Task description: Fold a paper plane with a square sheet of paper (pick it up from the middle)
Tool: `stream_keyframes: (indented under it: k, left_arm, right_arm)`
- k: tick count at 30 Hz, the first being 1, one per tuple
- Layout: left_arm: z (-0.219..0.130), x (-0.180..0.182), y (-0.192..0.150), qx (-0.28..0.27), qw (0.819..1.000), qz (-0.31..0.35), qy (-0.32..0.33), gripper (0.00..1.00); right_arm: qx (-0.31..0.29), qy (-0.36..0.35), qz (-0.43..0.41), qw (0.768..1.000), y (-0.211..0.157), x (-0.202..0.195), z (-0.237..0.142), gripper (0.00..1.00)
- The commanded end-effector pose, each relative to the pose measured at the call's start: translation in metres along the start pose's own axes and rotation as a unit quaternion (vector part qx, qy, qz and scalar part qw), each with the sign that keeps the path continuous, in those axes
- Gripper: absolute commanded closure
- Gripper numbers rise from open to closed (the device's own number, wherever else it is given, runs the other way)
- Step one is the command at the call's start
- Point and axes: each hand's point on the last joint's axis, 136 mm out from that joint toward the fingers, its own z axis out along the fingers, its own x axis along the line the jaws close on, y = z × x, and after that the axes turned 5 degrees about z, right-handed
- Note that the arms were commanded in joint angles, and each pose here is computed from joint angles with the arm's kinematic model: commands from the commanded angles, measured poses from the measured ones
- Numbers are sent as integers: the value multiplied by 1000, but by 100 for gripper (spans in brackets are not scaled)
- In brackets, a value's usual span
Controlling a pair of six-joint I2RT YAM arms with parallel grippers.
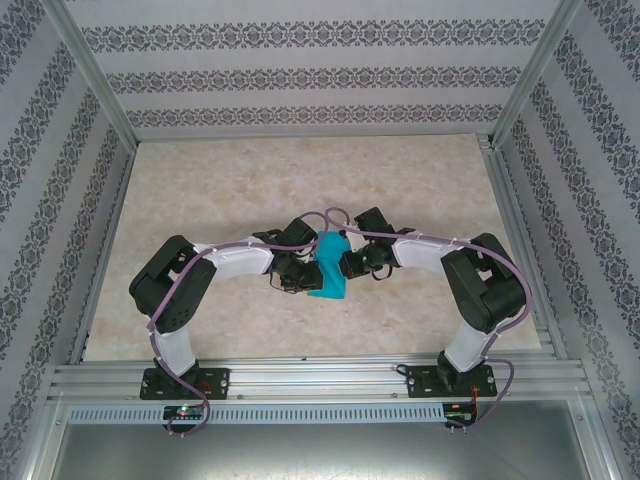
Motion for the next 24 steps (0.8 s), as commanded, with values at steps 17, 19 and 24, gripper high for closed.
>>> stream_keyframes:
  k: [17, 19, 24]
  left_arm:
    - [0, 7, -5, 5, 1000, 9, 28, 79]
    - [-5, 5, -3, -6, 1000, 9, 26, 78]
    - [-35, -12, 13, -63, 998, 14, 6, 75]
  right_arm:
    - [15, -20, 7, 1000, -7, -7, 9, 95]
    - [16, -21, 7, 1000, -8, -8, 10, 95]
    - [21, -28, 8, 999, -13, -13, 11, 96]
